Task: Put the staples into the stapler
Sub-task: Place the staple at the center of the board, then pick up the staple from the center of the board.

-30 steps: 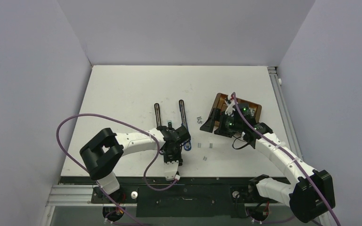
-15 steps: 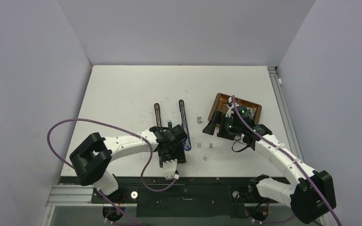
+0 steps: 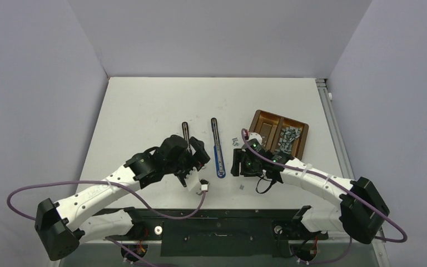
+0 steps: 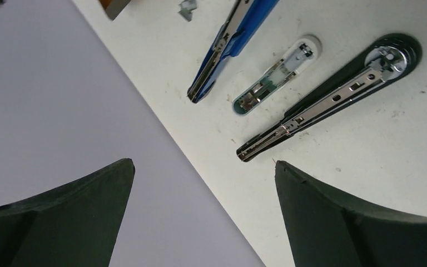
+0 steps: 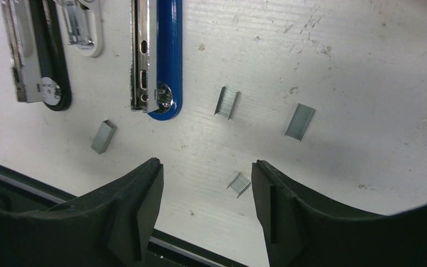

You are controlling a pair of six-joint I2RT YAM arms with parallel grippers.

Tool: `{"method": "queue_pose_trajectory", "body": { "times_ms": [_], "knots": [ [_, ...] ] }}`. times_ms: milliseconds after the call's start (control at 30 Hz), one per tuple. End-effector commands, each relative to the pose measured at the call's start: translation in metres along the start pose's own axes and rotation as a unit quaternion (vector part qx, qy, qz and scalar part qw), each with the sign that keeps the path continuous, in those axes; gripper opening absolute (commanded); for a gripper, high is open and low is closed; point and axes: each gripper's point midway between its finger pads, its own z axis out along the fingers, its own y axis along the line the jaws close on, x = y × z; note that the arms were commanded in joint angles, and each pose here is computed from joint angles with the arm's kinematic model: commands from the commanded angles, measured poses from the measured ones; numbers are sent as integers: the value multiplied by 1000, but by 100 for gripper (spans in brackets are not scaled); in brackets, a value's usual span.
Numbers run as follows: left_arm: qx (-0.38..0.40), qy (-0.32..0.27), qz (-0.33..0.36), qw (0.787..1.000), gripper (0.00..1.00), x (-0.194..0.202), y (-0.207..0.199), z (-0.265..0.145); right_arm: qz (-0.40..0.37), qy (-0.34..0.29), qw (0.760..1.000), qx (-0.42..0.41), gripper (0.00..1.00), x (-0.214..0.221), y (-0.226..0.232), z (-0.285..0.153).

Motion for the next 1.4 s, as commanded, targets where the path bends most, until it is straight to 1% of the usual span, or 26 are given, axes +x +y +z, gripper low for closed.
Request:
{"method": "queue_pose_trajectory", "body": {
  "times_ms": [0,100,200,400,667,900,1033,1133,1167,1300,1367],
  "knots": [
    [-130,28,-101,986,96,15,40,-19,-16,-34,998,49,58,-9,0,15],
    [-143,27,-155,977,96,20,43,-29,-25,-33,997,72,56,-5,-2,25],
    [-141,24,-186,972,96,20,43,-31,-33,-35,995,82,55,-4,-1,32],
    [-155,21,-190,969,96,19,46,-34,-41,-40,994,93,53,-7,1,42],
    [-169,41,-232,957,96,28,50,-39,-50,-33,993,100,45,-6,2,56],
    [-202,38,-248,947,96,30,55,-46,-52,-25,993,105,40,2,-2,64],
    [-208,34,-260,942,96,29,53,-48,-57,-26,991,117,31,4,-5,68],
    [-194,34,-261,945,96,27,44,-47,-60,-30,990,126,27,3,-8,67],
    [-193,32,-259,946,96,26,42,-47,-60,-31,990,127,24,3,-9,67],
    [-196,24,-249,948,96,23,40,-48,-62,-33,988,137,19,2,-13,65],
    [-198,20,-247,949,96,21,39,-49,-62,-35,988,138,14,1,-13,64]
  ]
}}
